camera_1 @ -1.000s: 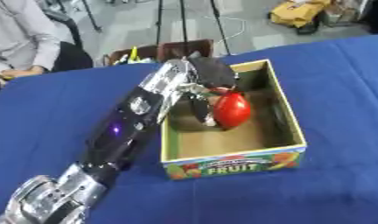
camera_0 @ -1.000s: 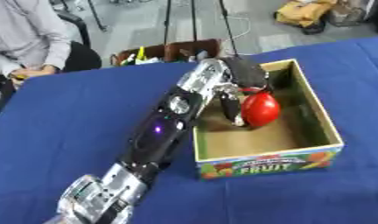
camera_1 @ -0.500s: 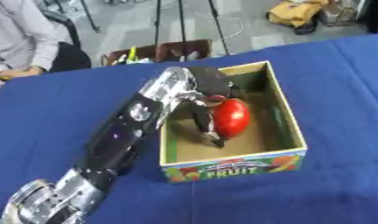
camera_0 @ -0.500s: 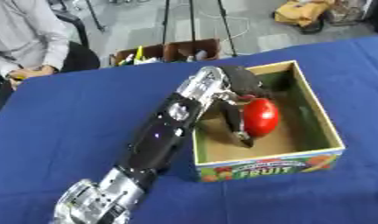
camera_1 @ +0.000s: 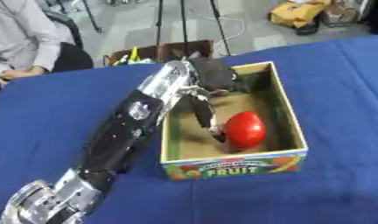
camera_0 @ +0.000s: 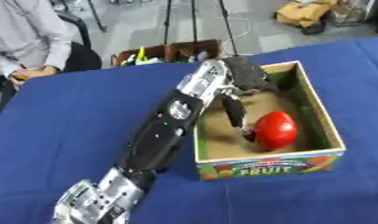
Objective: Pick up objects on the table and place them in the box.
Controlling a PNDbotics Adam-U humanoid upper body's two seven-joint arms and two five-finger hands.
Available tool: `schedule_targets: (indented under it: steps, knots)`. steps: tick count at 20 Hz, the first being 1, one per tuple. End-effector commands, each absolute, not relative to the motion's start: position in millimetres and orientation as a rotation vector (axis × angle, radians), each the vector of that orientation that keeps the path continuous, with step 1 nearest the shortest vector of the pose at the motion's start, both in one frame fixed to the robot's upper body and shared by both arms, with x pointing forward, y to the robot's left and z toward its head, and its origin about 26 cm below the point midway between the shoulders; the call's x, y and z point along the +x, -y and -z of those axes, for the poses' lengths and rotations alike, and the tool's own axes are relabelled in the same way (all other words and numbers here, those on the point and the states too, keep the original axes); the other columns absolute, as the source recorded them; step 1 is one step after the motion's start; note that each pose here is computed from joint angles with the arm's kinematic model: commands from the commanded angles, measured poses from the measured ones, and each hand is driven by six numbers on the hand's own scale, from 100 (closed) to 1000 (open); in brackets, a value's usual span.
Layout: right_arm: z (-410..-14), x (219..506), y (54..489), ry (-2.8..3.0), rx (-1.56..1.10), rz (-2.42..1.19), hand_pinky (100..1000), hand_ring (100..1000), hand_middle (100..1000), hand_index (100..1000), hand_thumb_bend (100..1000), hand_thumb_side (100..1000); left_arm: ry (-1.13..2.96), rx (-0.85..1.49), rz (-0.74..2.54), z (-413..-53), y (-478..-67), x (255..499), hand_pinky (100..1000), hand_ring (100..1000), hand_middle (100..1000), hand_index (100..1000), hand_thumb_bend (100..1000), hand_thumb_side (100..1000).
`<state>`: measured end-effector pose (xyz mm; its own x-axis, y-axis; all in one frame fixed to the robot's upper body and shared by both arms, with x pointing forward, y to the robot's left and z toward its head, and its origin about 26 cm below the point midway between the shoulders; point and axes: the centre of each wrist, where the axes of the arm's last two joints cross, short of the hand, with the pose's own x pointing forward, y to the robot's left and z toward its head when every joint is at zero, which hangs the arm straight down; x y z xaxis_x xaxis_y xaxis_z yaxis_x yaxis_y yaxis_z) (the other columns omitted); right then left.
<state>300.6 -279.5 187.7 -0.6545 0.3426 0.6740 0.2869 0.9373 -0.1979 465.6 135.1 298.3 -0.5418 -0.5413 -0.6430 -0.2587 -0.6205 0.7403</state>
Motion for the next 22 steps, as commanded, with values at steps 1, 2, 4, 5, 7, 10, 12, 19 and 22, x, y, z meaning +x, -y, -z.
schedule_targets:
  steps: [1,2,4,5,7,10,12,19,22]
  knots:
    - [-195.0,297.8,278.0,2.35,-0.442,-0.106,205,100,213,396,100,719,1.193,1.419,2.358,-317.0,-140.6,459.4,841,901,907,1000,824,852]
    - [-194.7,297.8,278.1,2.349,-0.442,-0.106,205,100,213,396,100,719,1.214,1.42,2.353,-318.7,-140.4,457.8,835,895,900,1000,795,854]
    - [-194.4,297.6,278.5,2.348,-0.444,-0.105,205,100,213,396,100,719,1.264,1.417,2.343,-322.7,-141.5,453.9,818,880,879,1000,744,855]
    - [-194.3,297.5,278.7,2.347,-0.445,-0.104,205,100,213,396,100,719,1.295,1.405,2.338,-324.1,-142.5,452.0,796,863,854,1000,692,850]
    - [-193.7,297.3,279.3,2.344,-0.448,-0.101,205,100,213,396,100,719,1.388,1.365,2.317,-327.7,-146.7,447.3,765,838,821,982,605,847]
    - [-192.9,296.9,280.2,2.338,-0.454,-0.096,206,100,214,396,100,718,1.598,1.246,2.245,-335.3,-158.4,439.1,688,787,767,933,467,857]
    - [-192.5,296.6,281.2,2.336,-0.46,-0.09,206,100,214,396,100,717,1.786,1.171,2.121,-345.7,-170.9,429.6,647,755,731,894,374,867]
    - [-190.8,295.5,284.6,2.329,-0.48,-0.069,207,100,215,395,100,720,2.333,0.769,1.513,-369.5,-219.9,397.7,452,595,542,747,100,885]
    - [-190.0,295.0,285.8,2.327,-0.488,-0.06,207,100,215,395,100,723,2.464,0.659,1.248,-376.2,-237.6,382.3,406,552,490,688,100,847]
